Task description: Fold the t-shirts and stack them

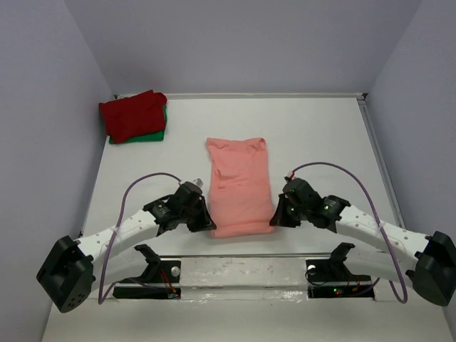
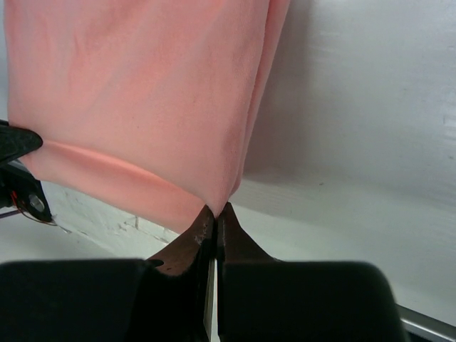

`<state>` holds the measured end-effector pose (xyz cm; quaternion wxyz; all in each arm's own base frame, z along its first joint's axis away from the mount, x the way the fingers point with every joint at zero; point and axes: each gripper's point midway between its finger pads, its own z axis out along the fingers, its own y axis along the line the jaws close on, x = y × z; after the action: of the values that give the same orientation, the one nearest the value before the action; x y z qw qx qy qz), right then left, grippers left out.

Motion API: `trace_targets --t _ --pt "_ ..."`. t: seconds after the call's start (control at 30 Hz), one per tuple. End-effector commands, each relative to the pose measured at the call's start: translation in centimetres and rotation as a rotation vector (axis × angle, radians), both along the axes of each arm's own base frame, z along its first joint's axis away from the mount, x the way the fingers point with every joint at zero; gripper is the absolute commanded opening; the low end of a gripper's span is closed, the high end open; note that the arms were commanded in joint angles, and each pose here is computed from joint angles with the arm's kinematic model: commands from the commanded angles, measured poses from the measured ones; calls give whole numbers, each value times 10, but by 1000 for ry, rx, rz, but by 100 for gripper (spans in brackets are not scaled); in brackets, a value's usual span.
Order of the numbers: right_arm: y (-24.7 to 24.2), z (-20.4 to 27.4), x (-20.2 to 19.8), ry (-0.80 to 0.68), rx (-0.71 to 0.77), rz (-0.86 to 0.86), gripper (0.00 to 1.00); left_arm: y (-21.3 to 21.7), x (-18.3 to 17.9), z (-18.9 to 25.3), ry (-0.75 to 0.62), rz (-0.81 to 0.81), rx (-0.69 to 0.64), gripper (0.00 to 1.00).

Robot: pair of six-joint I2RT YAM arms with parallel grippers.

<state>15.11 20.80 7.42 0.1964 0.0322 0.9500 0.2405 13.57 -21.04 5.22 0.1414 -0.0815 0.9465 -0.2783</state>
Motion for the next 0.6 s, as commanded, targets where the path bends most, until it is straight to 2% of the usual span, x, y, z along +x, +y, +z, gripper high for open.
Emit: trace_targets --t 0.0,0.27,0.57 --pt "-8 7 -5 -13 -42 -41 0 10 -5 7 5 23 41 0" --pt "-5 18 1 -49 -68 -42 0 9 2 25 -41 32 41 0" --pt "5 52 65 -204 -280 -53 0 -22 46 64 -137 -23 59 0"
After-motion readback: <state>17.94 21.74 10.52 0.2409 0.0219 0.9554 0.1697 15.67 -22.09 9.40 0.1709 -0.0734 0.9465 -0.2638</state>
